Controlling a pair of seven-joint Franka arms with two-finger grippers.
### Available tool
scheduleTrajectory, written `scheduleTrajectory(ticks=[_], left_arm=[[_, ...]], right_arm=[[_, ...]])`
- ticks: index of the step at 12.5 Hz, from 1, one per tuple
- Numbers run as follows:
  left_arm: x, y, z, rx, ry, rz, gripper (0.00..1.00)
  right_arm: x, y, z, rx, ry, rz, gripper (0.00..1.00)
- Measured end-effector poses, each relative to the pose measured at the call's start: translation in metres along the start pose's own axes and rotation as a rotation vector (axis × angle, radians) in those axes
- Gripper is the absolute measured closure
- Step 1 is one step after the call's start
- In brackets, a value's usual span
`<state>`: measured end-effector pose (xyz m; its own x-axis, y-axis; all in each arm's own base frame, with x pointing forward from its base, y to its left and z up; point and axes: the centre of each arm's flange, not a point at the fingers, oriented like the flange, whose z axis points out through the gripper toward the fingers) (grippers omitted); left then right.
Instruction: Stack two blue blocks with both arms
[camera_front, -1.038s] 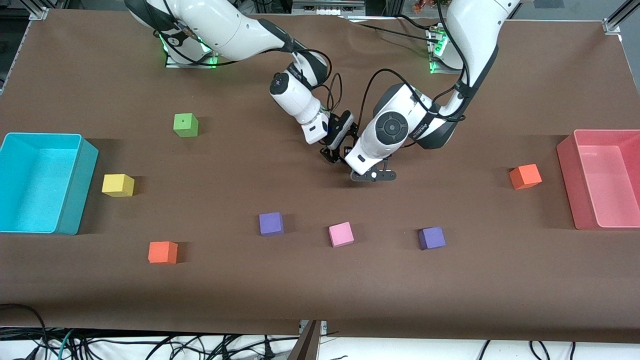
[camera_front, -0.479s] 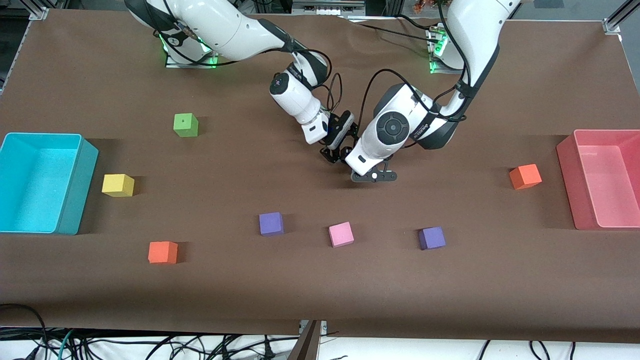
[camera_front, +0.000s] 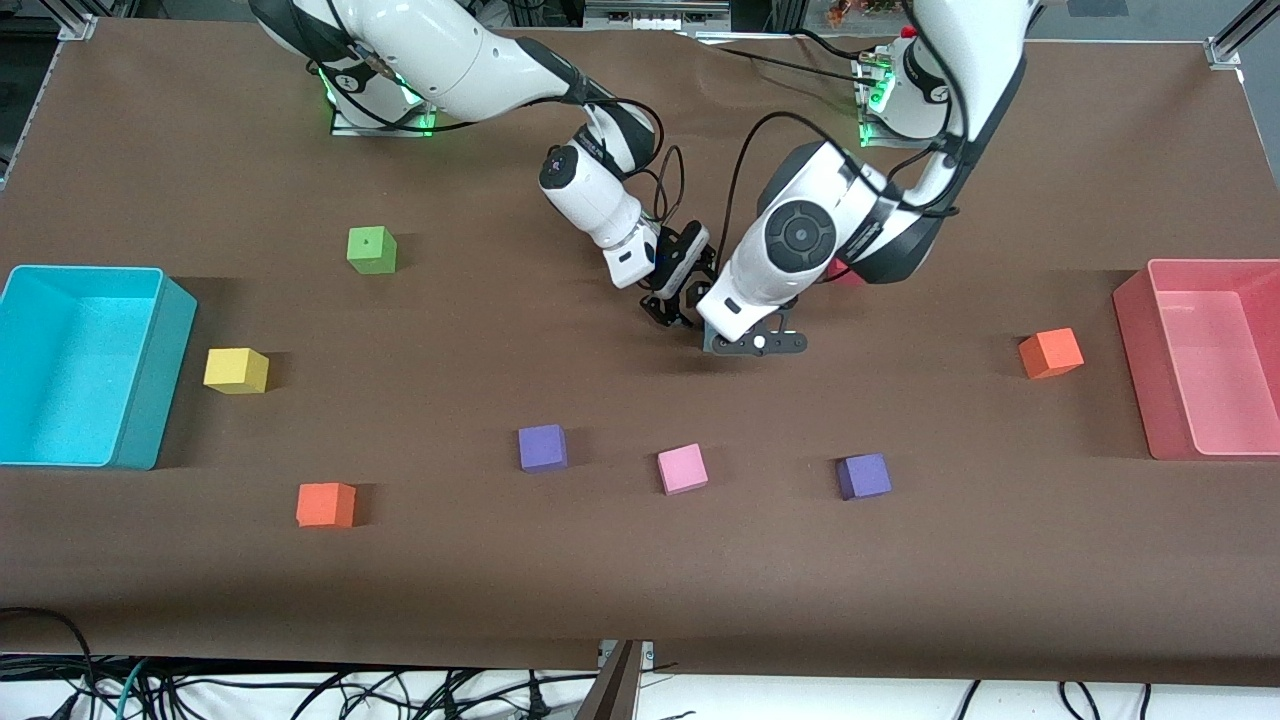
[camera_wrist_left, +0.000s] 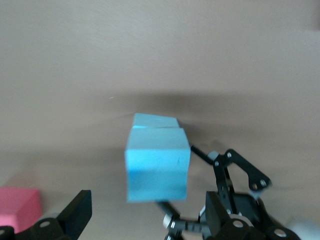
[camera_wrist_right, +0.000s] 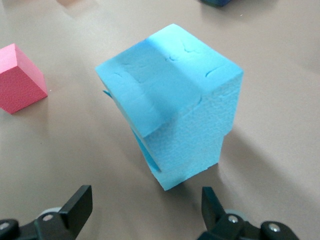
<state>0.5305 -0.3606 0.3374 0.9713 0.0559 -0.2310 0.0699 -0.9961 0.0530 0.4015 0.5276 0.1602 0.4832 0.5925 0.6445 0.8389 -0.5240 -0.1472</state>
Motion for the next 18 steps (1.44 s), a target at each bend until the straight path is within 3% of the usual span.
scheduleTrajectory(ticks=[5, 9, 14, 18], left_arm=[[0.032, -0.081, -0.146, -0.001, -0.022, -0.046, 0.00], [0.052, -0.167, -0.213, -0.040, 0.021, -0.146, 0.00], [0.023, -0.246, -0.285, -0.004, 0.163, -0.080, 0.00], [-0.019, -0.256, -0.265, 0.030, 0.206, -0.085, 0.00]], right_arm=[[-0.002, -0.001, 0.000, 0.002, -0.005, -0.003, 0.03], [-0.006, -0.004, -0.002, 0.004, -0.014, -0.012, 0.03], [-0.013, -0.008, -0.016, 0.005, -0.043, -0.033, 0.03], [0.004, 0.008, -0.045, 0.011, -0.110, -0.038, 0.03]])
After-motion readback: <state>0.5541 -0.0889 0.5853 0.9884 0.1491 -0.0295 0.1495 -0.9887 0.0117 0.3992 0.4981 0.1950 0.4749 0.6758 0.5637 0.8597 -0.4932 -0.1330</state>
